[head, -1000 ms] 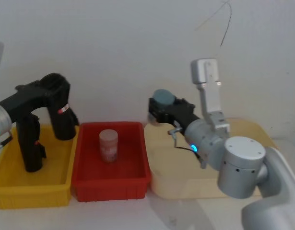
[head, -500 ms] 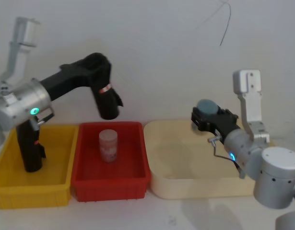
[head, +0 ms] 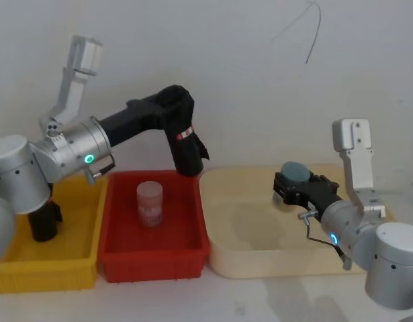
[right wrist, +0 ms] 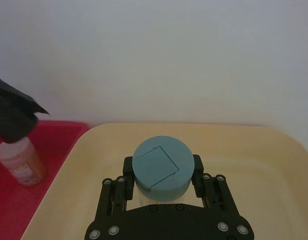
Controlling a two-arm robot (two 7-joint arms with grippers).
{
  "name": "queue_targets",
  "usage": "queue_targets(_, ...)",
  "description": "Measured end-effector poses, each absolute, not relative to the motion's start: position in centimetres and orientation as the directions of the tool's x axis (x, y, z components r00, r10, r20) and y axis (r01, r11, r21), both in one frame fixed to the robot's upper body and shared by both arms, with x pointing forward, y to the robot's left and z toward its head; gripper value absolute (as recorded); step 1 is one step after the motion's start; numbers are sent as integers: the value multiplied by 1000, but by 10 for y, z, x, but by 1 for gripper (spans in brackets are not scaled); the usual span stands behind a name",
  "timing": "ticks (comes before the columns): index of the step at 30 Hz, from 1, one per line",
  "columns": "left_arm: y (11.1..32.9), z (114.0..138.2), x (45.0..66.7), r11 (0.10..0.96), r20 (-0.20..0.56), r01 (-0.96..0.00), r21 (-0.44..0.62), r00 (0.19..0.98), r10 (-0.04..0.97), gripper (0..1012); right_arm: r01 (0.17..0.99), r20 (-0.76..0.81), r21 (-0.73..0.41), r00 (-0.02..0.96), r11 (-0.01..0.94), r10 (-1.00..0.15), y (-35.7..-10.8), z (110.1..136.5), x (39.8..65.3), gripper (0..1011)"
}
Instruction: Pick up the garbage bag with the one hand and transfer it to the other hand.
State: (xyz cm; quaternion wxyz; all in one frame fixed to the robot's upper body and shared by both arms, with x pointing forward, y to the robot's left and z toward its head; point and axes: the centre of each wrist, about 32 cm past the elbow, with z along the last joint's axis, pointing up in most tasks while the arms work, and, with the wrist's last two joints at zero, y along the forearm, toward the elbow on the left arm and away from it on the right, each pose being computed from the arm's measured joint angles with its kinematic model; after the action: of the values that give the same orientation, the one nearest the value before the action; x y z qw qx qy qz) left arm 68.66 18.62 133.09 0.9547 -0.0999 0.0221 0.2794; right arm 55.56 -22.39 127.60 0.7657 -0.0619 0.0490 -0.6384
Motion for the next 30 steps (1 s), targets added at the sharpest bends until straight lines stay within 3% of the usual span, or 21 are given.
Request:
queue_targets(7,179,1318,691,832,-120,-532,-153,846,519,382,967,-16,-165,196,196,-980,-223,1273,552,668)
queue_targets(14,177,1306,695,834,-136,-535,-136,844,519,382,964,-28,-169,205,207,-978,-223,1271,550,891)
queue_targets(20,175,1301,696,834,-144,-537,-126,842,520,382,963,-33,-171,208,210,-978,-223,1271,550,997)
queue_targets(30,174,1296,697,835,-150,-538,-118,841,520,382,955,-28,-170,243,244,-970,-222,1269,546,1000)
